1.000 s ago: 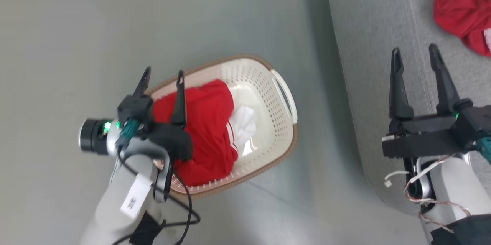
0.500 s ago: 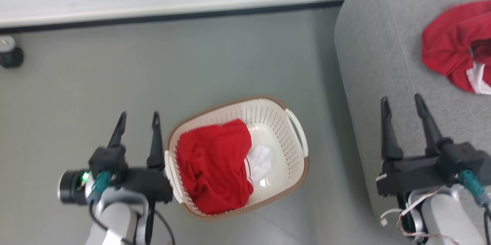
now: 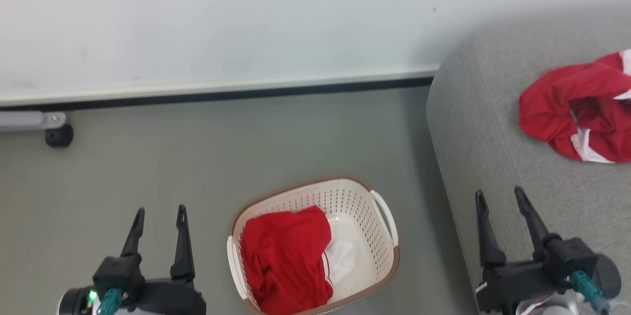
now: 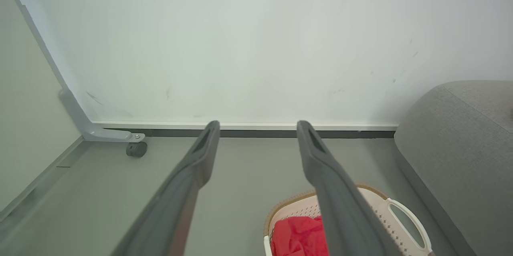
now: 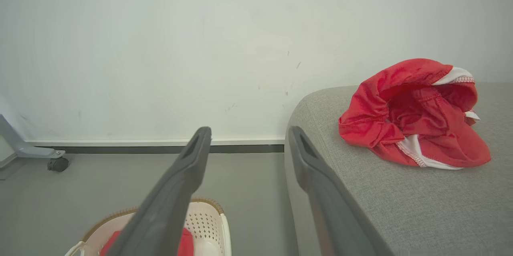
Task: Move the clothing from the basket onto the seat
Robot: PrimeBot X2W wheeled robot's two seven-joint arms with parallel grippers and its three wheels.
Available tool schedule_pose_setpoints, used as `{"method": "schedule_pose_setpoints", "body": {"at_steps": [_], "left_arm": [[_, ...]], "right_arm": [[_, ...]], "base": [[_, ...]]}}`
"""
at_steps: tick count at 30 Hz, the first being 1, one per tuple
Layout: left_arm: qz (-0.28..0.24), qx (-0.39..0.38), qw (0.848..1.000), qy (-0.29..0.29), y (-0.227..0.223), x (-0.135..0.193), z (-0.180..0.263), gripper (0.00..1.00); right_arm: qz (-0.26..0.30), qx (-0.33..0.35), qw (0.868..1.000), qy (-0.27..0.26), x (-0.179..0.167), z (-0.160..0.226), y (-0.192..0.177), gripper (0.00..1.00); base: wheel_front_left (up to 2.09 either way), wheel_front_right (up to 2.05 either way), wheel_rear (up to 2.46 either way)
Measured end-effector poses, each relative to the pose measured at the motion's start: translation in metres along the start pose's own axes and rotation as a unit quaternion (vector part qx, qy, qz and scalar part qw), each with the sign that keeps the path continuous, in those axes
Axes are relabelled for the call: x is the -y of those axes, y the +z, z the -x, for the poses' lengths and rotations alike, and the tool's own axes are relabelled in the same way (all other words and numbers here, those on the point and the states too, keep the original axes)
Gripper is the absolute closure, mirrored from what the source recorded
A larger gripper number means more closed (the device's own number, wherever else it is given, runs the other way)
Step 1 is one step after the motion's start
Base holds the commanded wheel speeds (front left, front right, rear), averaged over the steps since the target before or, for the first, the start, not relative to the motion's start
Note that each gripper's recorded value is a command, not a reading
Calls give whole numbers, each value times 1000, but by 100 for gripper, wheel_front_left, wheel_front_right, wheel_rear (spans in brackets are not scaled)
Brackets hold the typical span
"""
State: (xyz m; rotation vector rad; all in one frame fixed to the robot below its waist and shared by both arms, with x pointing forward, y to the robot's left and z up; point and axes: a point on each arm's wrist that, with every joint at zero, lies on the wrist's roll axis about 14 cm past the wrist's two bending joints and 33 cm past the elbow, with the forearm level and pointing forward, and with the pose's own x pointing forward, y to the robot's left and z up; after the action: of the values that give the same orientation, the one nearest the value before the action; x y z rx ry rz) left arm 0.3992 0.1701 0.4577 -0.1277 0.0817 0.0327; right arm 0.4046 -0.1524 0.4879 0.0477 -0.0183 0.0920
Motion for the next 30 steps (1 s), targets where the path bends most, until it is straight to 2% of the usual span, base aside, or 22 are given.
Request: {"method": "schedule_pose_setpoints", "body": {"at_steps": [15,30], "left_arm": [[1,37,999,5,21,-11,64,0],[4,69,998,-9,40,-3,73,0]], "right_arm": [[-6,11,1000,-1,-8,63,9,0],[-2,43,999,-5,-4,73,28,0]], "base": [[0,0,0],[0,0,0]]}}
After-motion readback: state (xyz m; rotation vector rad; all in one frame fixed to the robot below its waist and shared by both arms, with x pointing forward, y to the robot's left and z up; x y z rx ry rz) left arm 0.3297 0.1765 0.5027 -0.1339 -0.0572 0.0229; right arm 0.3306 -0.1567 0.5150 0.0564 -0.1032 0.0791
